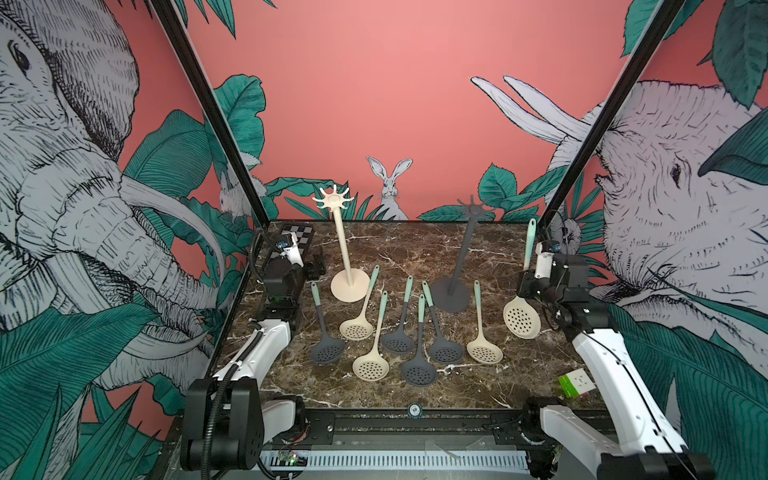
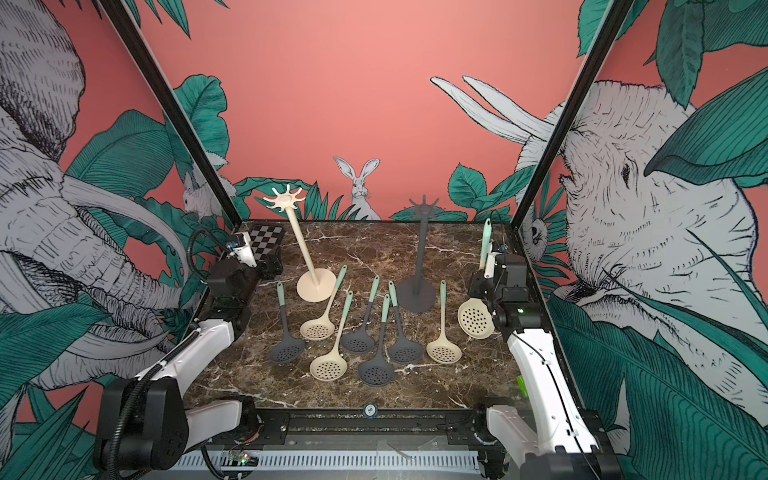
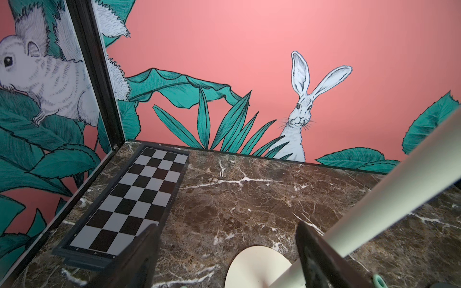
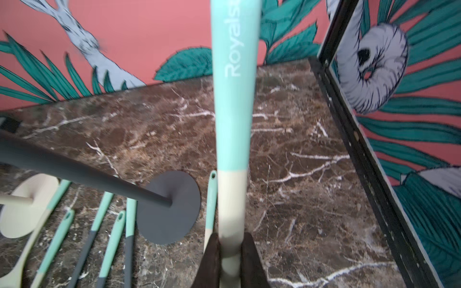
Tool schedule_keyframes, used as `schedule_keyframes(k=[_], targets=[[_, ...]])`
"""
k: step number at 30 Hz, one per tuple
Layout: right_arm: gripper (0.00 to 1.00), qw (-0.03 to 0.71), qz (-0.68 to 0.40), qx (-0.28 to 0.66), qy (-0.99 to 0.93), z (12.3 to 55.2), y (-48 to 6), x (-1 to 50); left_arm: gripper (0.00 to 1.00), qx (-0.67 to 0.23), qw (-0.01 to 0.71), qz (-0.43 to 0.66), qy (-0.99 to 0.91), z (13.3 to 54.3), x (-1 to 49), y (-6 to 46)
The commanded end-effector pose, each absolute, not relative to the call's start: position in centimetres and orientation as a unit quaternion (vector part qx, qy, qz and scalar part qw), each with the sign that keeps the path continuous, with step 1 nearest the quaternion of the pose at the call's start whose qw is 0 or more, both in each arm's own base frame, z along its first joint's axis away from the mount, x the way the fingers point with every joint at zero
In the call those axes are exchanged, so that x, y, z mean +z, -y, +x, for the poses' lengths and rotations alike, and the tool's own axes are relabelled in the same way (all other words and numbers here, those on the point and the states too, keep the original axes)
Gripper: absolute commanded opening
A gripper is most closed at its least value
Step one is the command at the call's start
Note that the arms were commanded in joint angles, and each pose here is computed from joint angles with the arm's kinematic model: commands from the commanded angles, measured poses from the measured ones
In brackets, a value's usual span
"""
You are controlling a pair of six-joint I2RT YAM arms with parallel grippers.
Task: Hang the skimmer on the kitchen utensil rack
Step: Pick up the skimmer from the center of the board, then hang the skimmer on the rack.
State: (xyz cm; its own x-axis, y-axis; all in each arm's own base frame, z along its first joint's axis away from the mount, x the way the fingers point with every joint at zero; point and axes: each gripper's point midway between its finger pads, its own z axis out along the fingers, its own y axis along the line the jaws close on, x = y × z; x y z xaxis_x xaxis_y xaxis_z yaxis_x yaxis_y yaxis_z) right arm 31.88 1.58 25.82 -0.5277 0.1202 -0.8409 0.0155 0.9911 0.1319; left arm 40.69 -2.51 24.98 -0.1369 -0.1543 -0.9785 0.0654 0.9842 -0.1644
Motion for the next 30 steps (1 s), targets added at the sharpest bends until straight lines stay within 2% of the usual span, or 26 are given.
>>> schedule_keyframes(k=[1, 9, 19, 30], targets=[[0.0, 0.565, -0.001, 0.086, -0.821, 31.1, -3.1, 31.1, 0.87, -0.084, 0.675, -0.027, -0.732, 40.5, 27.5, 2.5], [0.0, 0.659, -0.091, 0.127, -0.736, 27.6, -6.2, 36.0, 0.87, -0.082, 0.681, -0.026, -0.728, 40.4, 28.1, 2.5], [0.0, 0.639, -0.162, 0.188, -0.728, 28.3, -10.4, 35.2, 0.87, -0.076, 0.683, -0.024, -0.726, 40.8, 28.6, 2.4], [0.0, 0.62, -0.188, 0.187, -0.738, 28.9, -11.8, 33.8, 0.87, -0.094, 0.681, -0.024, -0.726, 41.3, 28.6, 2.9]])
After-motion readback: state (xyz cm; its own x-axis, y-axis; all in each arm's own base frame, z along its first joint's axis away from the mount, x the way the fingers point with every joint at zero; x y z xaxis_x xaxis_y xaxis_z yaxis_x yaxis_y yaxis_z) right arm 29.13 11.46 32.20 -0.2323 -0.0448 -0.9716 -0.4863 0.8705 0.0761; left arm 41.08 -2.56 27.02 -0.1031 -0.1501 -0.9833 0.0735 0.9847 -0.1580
